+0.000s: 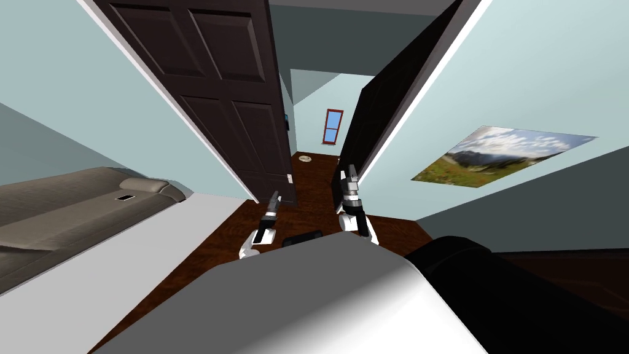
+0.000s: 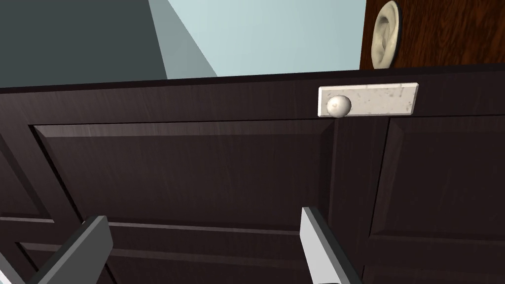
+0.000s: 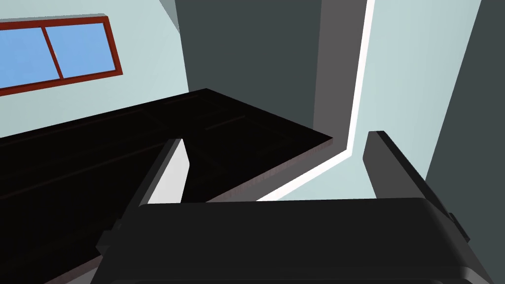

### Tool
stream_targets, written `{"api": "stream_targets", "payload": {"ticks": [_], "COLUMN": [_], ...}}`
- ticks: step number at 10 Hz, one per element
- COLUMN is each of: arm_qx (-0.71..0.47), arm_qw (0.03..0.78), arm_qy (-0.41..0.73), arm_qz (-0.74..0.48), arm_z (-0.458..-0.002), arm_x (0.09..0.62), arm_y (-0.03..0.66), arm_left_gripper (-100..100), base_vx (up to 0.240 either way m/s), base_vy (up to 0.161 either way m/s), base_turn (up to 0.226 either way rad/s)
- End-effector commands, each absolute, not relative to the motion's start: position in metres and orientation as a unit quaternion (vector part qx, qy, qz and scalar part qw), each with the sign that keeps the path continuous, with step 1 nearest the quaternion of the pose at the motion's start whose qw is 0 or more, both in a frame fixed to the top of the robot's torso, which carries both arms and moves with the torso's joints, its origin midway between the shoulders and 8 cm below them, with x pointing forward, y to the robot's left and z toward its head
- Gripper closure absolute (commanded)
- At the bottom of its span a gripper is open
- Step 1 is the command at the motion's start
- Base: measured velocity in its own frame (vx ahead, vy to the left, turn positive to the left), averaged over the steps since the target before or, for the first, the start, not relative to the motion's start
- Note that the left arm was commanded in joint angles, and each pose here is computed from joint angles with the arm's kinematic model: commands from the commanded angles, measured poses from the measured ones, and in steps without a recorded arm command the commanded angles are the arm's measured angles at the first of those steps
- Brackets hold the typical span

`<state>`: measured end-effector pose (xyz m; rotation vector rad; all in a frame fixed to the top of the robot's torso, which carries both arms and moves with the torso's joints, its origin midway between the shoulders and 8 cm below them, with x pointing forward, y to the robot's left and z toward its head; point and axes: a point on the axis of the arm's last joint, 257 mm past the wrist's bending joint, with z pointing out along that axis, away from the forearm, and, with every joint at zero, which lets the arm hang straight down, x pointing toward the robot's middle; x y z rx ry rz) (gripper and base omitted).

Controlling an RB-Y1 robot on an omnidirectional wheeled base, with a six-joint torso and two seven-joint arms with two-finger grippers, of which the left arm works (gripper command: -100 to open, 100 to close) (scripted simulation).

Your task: Push the door open

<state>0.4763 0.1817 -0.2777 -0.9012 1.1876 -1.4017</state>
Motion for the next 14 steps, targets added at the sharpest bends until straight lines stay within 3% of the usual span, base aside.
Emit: {"api": "stream_targets", "payload": {"ticks": [1,14], "arm_qx": [-0.378,-0.406], "arm_qw": [0.517,0.456], "arm_qy": [0.499,0.543], "arm_qz": [-0.584,-0.576], "arm_z": [-0.285,-0.355], "arm_x": [0.475,0.477], "arm_y": [0.181,0.157], "arm_left_gripper": [-100,-100], "base_vx": [0.065,0.094], "base_vy": [0.021,0.023], "base_turn": [0.000,0.000]}}
